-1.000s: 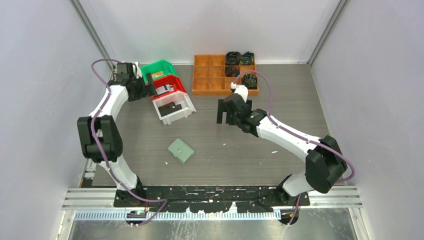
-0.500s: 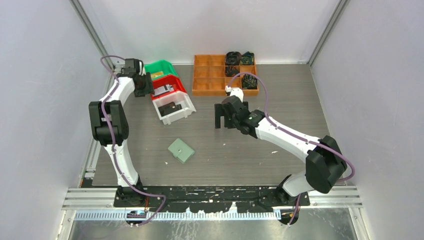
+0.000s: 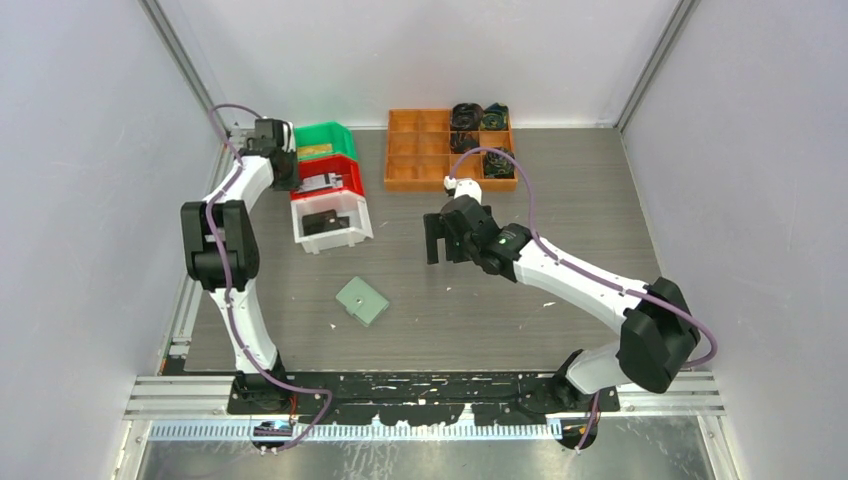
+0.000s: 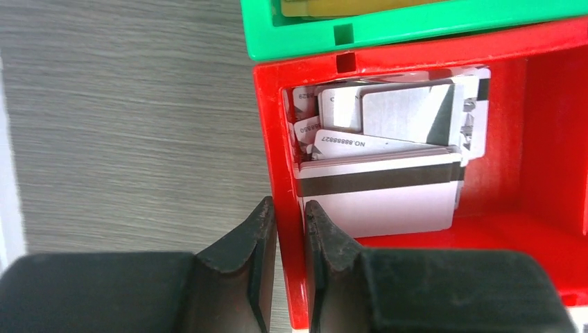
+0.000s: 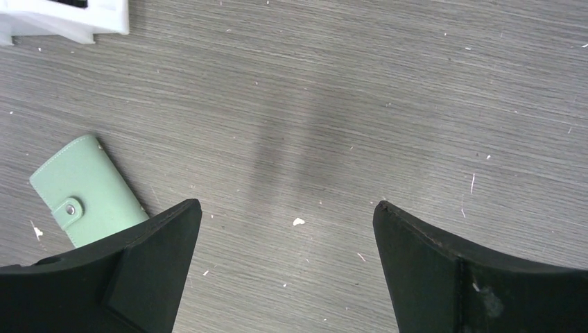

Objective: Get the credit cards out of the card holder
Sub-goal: Move the storage box to the center of the board.

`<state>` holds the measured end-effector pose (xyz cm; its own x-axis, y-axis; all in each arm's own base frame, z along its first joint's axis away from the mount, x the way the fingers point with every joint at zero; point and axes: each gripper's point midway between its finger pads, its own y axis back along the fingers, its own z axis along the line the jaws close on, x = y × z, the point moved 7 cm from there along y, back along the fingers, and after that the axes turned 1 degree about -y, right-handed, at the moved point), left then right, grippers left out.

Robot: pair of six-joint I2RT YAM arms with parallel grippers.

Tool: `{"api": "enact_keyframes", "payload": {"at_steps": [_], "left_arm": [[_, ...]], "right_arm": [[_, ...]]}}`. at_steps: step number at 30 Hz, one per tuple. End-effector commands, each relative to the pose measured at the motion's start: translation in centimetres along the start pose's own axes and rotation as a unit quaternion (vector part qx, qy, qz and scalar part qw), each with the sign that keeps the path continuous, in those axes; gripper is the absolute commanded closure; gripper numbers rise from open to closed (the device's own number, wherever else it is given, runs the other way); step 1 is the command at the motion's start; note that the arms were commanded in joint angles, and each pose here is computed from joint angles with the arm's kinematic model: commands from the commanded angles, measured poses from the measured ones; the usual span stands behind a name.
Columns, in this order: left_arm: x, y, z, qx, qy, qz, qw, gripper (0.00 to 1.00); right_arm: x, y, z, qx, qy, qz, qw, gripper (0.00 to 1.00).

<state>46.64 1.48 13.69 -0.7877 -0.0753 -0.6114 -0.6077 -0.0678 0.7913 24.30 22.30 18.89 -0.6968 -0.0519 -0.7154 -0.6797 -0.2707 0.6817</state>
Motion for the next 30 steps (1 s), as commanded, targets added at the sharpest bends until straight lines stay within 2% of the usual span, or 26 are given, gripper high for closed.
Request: {"api": "enact_keyframes", "payload": {"at_steps": [1, 5, 9, 12, 14, 16, 20, 23, 30], "left_arm": [[-1.0, 1.8, 2.9, -0.049, -0.091, -0.03, 0.994, 0.92], [-0.8, 2.4, 4.2, -0.069, -0.189, -0.044, 0.979, 0.96], [-0.7, 2.8, 5.8, -0.094, -0.302, -0.055, 0.947, 1.0], [-0.5, 3.1, 7.6, -0.094, -0.324, -0.048, 0.94, 0.99], [-0.5, 3.5, 8.3, -0.074, -0.328, -0.048, 0.94, 0.98], [0.1, 3.9, 8.5, -0.05, -0.356, -0.048, 0.932, 0.95], [1.9, 4.7, 7.3, 0.024, -0.444, -0.064, 0.894, 0.89], [2.8, 5.7, 6.3, 0.075, -0.474, -0.065, 0.875, 0.86], [5.0, 7.4, 4.8, 0.138, -0.558, -0.072, 0.815, 0.88]], "right_arm": [[-1.5, 1.9, 0.7, -0.027, -0.005, -0.033, 0.999, 0.01], [-1.3, 2.4, 0.7, -0.033, -0.005, -0.035, 0.999, 0.0], [-1.2, 3.0, 0.6, -0.039, -0.007, -0.038, 0.999, 0.01], [-1.1, 3.4, 0.6, -0.043, -0.01, -0.041, 0.998, 0.0], [-1.0, 3.6, 0.6, -0.044, -0.011, -0.042, 0.998, 0.01], [-1.0, 3.8, 0.6, -0.045, -0.011, -0.043, 0.998, 0.01], [-0.9, 4.2, 0.5, -0.047, -0.012, -0.047, 0.998, 0.01], [-0.9, 4.4, 0.5, -0.049, -0.016, -0.049, 0.997, 0.01], [-0.9, 4.8, 0.4, -0.05, -0.022, -0.053, 0.997, 0.01]]}}
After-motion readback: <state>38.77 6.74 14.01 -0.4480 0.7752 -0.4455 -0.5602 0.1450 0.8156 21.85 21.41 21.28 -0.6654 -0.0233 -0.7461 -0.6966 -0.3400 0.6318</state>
